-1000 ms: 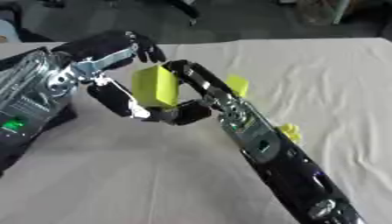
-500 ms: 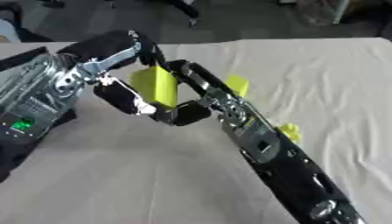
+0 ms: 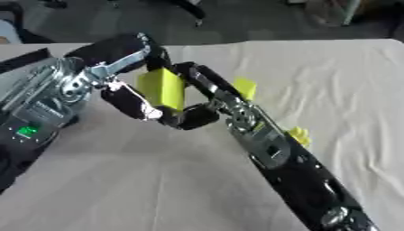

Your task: Pick up the objects with one hand, pass them to the other hand, and then place them into the box on the other side of the table.

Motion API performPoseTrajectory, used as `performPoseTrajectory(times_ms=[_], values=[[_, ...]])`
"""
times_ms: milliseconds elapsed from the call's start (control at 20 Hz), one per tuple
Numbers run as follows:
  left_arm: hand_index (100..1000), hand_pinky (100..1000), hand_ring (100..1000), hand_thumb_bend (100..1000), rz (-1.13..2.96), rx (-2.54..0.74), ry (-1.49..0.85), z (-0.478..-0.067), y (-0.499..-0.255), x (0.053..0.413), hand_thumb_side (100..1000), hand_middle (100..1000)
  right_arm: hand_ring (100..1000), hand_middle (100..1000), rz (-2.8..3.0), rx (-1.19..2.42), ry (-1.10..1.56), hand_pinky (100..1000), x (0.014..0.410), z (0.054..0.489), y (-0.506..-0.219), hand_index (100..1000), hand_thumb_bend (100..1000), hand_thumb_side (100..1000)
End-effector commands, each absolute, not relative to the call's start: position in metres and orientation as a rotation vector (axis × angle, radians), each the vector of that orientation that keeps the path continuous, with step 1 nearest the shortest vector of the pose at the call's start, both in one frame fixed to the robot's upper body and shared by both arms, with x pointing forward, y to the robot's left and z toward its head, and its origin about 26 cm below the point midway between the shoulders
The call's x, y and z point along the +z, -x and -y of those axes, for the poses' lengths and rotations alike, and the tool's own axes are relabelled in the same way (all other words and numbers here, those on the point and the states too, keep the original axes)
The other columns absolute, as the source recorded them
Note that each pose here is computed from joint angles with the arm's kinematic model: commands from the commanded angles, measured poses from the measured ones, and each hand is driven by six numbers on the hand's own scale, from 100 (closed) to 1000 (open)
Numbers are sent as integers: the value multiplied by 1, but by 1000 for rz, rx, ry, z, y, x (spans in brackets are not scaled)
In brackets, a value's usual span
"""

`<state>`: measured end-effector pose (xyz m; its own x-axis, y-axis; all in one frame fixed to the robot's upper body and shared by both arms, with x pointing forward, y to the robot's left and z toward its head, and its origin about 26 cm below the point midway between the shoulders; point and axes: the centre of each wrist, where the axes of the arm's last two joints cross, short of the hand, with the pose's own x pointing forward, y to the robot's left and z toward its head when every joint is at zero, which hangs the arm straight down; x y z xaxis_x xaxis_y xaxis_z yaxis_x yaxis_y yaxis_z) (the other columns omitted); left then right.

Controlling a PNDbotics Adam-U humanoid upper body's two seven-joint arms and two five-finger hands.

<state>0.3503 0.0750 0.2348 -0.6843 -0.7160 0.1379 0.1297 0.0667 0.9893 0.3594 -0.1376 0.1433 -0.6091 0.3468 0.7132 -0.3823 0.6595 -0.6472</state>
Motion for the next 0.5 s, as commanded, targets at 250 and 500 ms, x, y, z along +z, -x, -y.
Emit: performPoseTrajectory(times_ms=[250,500], values=[[530,707,550,369,1738,-1667,-633,-78,-351,244,100,419,564,579,1999,1026,-20,700,153,139,-358,596,387,100],[495,698,527,349,1757,-1685,-662,-77,-348,247,100,388,608,628,1981,1026,-14,713,153,138,-359,658,477,113]])
